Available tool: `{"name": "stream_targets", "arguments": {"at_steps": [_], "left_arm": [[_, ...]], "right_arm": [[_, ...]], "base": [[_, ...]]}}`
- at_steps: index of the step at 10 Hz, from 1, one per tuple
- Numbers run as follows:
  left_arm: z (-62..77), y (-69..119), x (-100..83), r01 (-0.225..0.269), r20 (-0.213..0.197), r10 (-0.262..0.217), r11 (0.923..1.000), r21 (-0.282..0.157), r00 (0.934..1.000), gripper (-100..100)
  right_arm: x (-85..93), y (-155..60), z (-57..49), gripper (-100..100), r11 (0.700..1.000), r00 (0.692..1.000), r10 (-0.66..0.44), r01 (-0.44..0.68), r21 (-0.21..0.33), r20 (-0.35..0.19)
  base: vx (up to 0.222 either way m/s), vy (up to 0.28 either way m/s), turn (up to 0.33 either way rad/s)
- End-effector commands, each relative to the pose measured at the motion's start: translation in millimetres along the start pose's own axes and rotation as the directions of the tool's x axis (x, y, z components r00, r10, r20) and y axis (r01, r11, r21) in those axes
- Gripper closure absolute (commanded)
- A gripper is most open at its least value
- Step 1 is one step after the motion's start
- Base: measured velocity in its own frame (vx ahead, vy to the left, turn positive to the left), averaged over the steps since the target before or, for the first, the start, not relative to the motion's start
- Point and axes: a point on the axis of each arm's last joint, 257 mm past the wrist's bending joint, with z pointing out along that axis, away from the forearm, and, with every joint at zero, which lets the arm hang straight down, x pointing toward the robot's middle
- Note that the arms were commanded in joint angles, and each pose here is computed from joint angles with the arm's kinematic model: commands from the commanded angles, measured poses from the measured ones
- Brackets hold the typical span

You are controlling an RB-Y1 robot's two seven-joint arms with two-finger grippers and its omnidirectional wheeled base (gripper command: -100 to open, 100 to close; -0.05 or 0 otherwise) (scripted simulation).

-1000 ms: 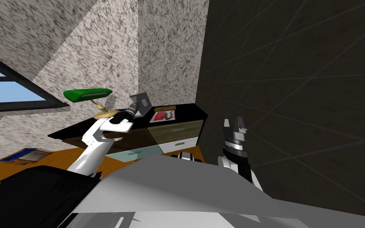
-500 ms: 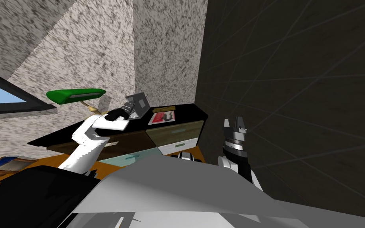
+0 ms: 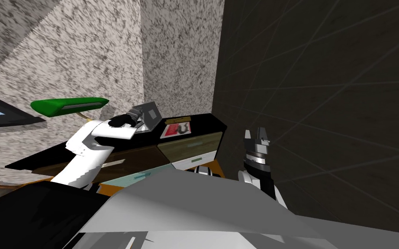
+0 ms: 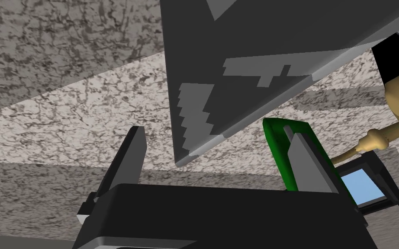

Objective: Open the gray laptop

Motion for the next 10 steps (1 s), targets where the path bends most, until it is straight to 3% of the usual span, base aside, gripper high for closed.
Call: {"name": "stream_targets", "arguments": {"at_steps": [1, 2, 3, 7, 8, 9, 10], "left_arm": [[-0.6, 2.3, -19.7, -0.011, 0.035, 0.012, 0.9992, -0.038, 0.9993, -100], [-1.3, 1.7, -28.3, -0.016, 0.050, 0.018, 0.9986, -0.051, 0.9986, -100], [-1.0, 0.5, -23.0, -0.013, 0.041, 0.015, 0.9991, -0.041, 0.9991, -100], [-0.3, 16.3, -45.5, -0.008, 0.113, 0.022, 0.9928, -0.119, 0.9934, -100], [-0.1, 13.5, -41.5, -0.010, 0.103, 0.021, 0.9941, -0.108, 0.9945, -100], [-0.2, 11.8, -39.0, -0.011, 0.092, 0.020, 0.9952, -0.097, 0.9956, 100], [-0.2, 10.3, -36.8, -0.012, 0.084, 0.019, 0.9959, -0.090, 0.9962, 100]], "right_arm": [[0.0, 0, 0.0, 0, 1.000, 1.000, 0.000, 0.000, 0.000, 0.000], [0.0, 0, 0.0, 0, 1.000, 1.000, 0.000, 0.000, 0.000, 0.000], [0.0, 0, 0.0, 0, 1.000, 1.000, 0.000, 0.000, 0.000, 0.000], [0.0, 0, 0.1, 0, 1.000, 1.000, 0.000, 0.000, 0.000, 0.000], [0.0, 0, 0.1, 0, 1.000, 1.000, 0.000, 0.000, 0.000, 0.000], [0.0, 0, 0.0, 0, 1.000, 1.000, 0.000, 0.000, 0.000, 0.000], [0.0, 0, -0.1, 0, 1.000, 1.000, 0.000, 0.000, 0.000, 0.000]], "base": [[0.034, 0.029, -0.047], [0.032, 0.021, -0.069], [0.014, 0.010, -0.016], [-0.063, 0.083, -0.263], [-0.047, 0.048, -0.040], [0.025, -0.006, 0.194], [0.056, -0.045, 0.202]]}}
